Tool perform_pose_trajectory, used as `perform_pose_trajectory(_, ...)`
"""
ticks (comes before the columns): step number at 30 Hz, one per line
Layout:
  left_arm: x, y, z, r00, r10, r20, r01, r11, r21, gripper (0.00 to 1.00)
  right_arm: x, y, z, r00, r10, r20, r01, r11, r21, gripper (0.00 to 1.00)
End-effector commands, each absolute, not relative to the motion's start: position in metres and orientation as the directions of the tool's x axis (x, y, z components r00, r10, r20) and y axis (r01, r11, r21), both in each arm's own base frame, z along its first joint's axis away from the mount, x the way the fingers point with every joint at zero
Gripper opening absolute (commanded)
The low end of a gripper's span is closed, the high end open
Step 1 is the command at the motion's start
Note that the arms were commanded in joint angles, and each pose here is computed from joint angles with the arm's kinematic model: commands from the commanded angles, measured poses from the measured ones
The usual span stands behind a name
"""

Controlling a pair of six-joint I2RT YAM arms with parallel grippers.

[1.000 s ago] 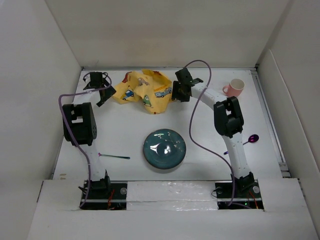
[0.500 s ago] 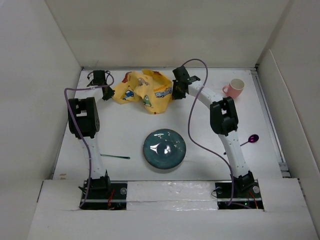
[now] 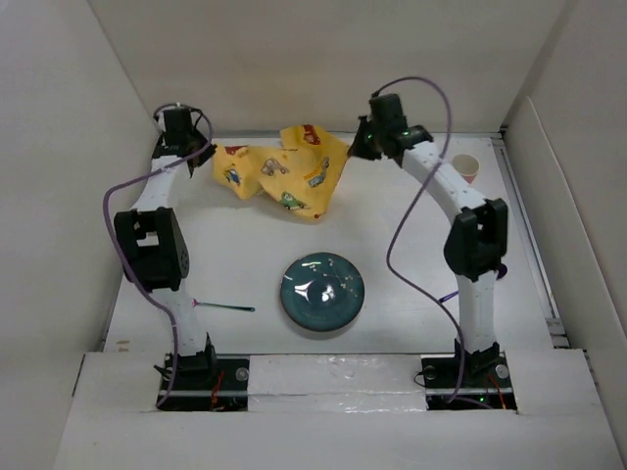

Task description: Set the dinner table for one person

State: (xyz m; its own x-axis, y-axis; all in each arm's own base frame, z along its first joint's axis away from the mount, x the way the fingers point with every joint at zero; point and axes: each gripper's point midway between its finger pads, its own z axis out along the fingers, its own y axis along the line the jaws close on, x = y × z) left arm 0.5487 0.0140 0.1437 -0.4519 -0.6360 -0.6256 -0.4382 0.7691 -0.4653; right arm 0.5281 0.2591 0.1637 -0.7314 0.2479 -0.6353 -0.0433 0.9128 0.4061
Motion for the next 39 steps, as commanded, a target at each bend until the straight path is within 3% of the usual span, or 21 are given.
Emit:
perform_pose_trajectory(1,0.544,0.016,0.333,-0.169,-0.601,-0.781,-0.211,0.796,-0.567,0.0,0.513,0.213,0.35,-0.454,0.347,-0.821,-0.174,0.869,0.464,0.0)
perform_pose_trajectory(5,0.516,0.025,0.413,-0.046,-0.624,-0.78,-0.107,0.779,-0.618,0.0,0.483,0.164,0.403,-0.372,0.395,-0.84,-0.162,0.864,0.477,0.0)
perform_pose_trajectory(12,0.486,0.026,0.453,0.009,-0.632,-0.775,-0.038,0.774,-0.631,0.0,0.454,0.096,0.443,-0.246,0.441,-0.863,-0.097,0.875,0.475,0.0)
perform_pose_trajectory(19,0.507,0.019,0.396,-0.136,-0.635,-0.761,-0.078,0.772,-0.63,0.0,0.458,0.081,0.438,-0.242,0.459,-0.855,-0.096,0.866,0.491,0.0)
perform_pose_trajectory(27,0.577,0.003,0.298,-0.374,-0.54,-0.754,-0.157,0.838,-0.523,0.0,0.493,0.11,0.369,-0.417,0.442,-0.794,-0.09,0.849,0.52,0.0)
perform_pose_trajectory(28,0.593,0.004,0.253,-0.435,-0.535,-0.724,-0.209,0.842,-0.497,0.17,0.492,0.109,0.334,-0.463,0.434,-0.772,-0.037,0.861,0.506,0.0)
perform_pose_trajectory(30,0.6,0.001,0.236,-0.472,-0.526,-0.708,-0.234,0.849,-0.474,0.42,0.489,0.109,0.297,-0.502,0.427,-0.753,0.016,0.874,0.485,0.0)
perform_pose_trajectory(31,0.602,0.004,0.219,-0.49,-0.531,-0.692,-0.265,0.847,-0.462,0.6,0.48,0.101,0.254,-0.547,0.426,-0.72,0.086,0.885,0.458,0.0)
perform_pose_trajectory(32,0.596,0.004,0.204,-0.513,-0.528,-0.676,-0.279,0.848,-0.451,0.67,0.48,0.1,0.239,-0.551,0.438,-0.711,0.105,0.881,0.461,0.0)
perform_pose_trajectory(34,0.583,0.008,0.219,-0.476,-0.52,-0.709,-0.278,0.854,-0.44,0.75,0.473,0.097,0.207,-0.583,0.444,-0.68,0.149,0.882,0.448,0.0)
perform_pose_trajectory(35,0.566,0.011,0.191,-0.507,-0.526,-0.683,-0.32,0.851,-0.417,0.75,0.468,0.096,0.186,-0.613,0.444,-0.654,0.176,0.883,0.435,0.0)
perform_pose_trajectory(37,0.548,0.019,0.221,-0.413,-0.538,-0.734,-0.333,0.84,-0.428,0.73,0.467,0.093,0.173,-0.627,0.442,-0.642,0.201,0.887,0.416,0.0)
perform_pose_trajectory(38,0.526,0.017,0.188,-0.453,-0.553,-0.699,-0.369,0.83,-0.418,0.72,0.469,0.093,0.17,-0.632,0.44,-0.638,0.204,0.889,0.411,0.0)
perform_pose_trajectory(39,0.522,0.006,0.193,-0.426,-0.555,-0.715,-0.337,0.83,-0.444,0.68,0.471,0.093,0.172,-0.63,0.439,-0.641,0.202,0.889,0.411,0.0)
